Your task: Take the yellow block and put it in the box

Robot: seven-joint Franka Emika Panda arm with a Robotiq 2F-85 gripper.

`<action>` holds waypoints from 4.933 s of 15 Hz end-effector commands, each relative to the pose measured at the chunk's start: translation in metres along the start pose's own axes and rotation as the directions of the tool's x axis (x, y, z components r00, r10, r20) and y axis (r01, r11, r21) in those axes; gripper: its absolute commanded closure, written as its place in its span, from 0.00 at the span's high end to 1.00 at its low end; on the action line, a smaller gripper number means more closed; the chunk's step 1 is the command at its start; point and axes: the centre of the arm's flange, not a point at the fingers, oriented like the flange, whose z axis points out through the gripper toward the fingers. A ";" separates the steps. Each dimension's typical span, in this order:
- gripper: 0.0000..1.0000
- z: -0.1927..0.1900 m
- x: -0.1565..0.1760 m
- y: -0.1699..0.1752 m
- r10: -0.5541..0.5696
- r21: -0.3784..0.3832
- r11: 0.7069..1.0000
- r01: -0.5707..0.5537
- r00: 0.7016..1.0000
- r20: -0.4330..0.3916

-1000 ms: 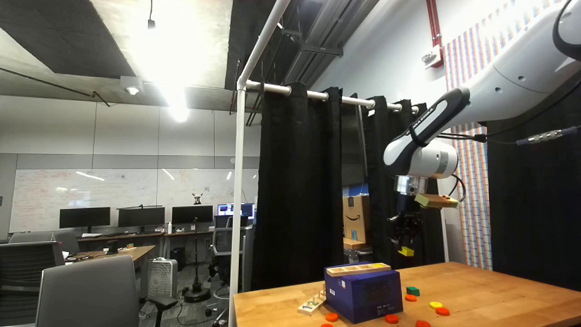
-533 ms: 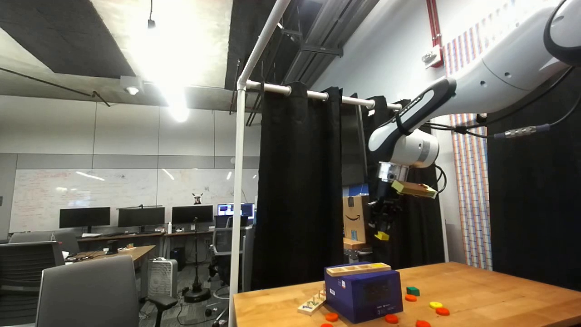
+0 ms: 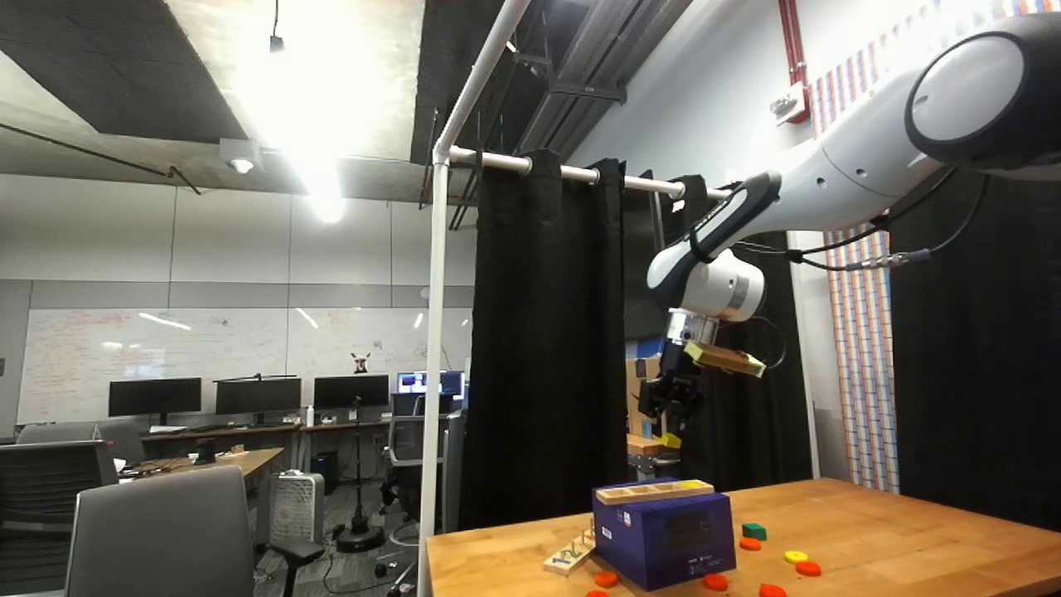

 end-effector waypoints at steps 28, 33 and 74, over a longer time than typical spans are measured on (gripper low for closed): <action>0.22 0.084 0.062 0.054 0.164 0.025 0.985 -0.169 0.977 0.133; 0.62 0.085 0.063 0.058 0.178 0.020 0.983 -0.182 0.973 0.145; 1.00 -0.062 -0.269 0.072 0.298 -0.272 0.926 -0.262 0.949 0.100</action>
